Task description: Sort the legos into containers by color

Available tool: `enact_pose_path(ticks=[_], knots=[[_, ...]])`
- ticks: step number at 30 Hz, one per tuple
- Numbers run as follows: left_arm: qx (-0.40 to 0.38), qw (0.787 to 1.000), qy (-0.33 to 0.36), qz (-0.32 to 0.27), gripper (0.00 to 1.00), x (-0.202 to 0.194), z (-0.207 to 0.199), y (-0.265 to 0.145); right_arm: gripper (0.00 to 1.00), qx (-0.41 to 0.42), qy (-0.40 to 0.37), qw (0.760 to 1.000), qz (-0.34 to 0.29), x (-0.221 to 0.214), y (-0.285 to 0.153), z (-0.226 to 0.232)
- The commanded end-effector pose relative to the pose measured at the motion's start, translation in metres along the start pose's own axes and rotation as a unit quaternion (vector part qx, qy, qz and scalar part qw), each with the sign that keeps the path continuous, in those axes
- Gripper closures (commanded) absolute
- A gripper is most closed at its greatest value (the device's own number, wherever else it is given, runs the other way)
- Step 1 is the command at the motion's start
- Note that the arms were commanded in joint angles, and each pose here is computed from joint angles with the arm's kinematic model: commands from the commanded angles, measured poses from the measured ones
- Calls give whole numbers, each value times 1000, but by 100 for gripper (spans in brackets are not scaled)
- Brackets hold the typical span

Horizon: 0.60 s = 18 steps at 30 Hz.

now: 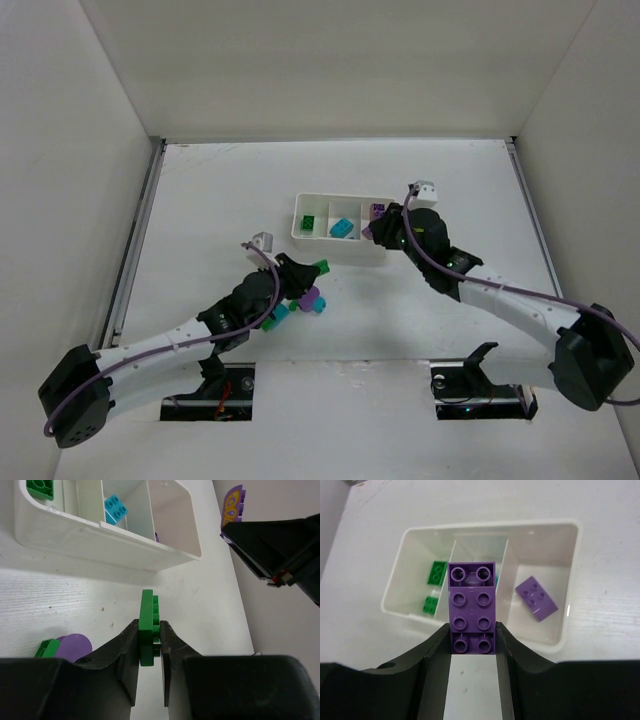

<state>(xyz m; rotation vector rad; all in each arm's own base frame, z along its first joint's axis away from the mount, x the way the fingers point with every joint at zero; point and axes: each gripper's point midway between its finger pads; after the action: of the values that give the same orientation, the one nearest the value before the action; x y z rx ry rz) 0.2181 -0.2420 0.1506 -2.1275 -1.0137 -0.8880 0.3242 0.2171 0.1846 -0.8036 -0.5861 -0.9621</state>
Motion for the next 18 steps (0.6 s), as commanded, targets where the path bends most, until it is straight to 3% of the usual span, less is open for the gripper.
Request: enact_pose_path(ticks=[1,10,12,15,18], knots=[[7,999,12,-37,87,28,-3,-2,67,-33,-27,998,-45,32,19,0],[43,997,30,-55,86,61,4,5,62,-98,-50,993,-40,24,48,-26],[43,997,40,-59,86,69,-1,9,56,-101,-52,993,-39,24,50,-27],[52,995,54,-65,86,81,-3,17,35,-95,-51,993,-49,30,47,-22],[68,993,69,-66,85,90,0,28,32,-84,-47,994,-59,36,39,-17]])
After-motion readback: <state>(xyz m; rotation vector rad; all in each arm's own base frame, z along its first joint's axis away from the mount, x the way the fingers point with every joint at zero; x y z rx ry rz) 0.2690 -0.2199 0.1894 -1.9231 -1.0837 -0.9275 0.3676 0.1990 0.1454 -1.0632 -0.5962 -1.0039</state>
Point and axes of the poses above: each gripper's point midway between its finger pads, its own y axis out along the fingers, its own z axis along the line the jaws close on, x = y × z, and after that the axes turned 11 degrees about y, right-handed
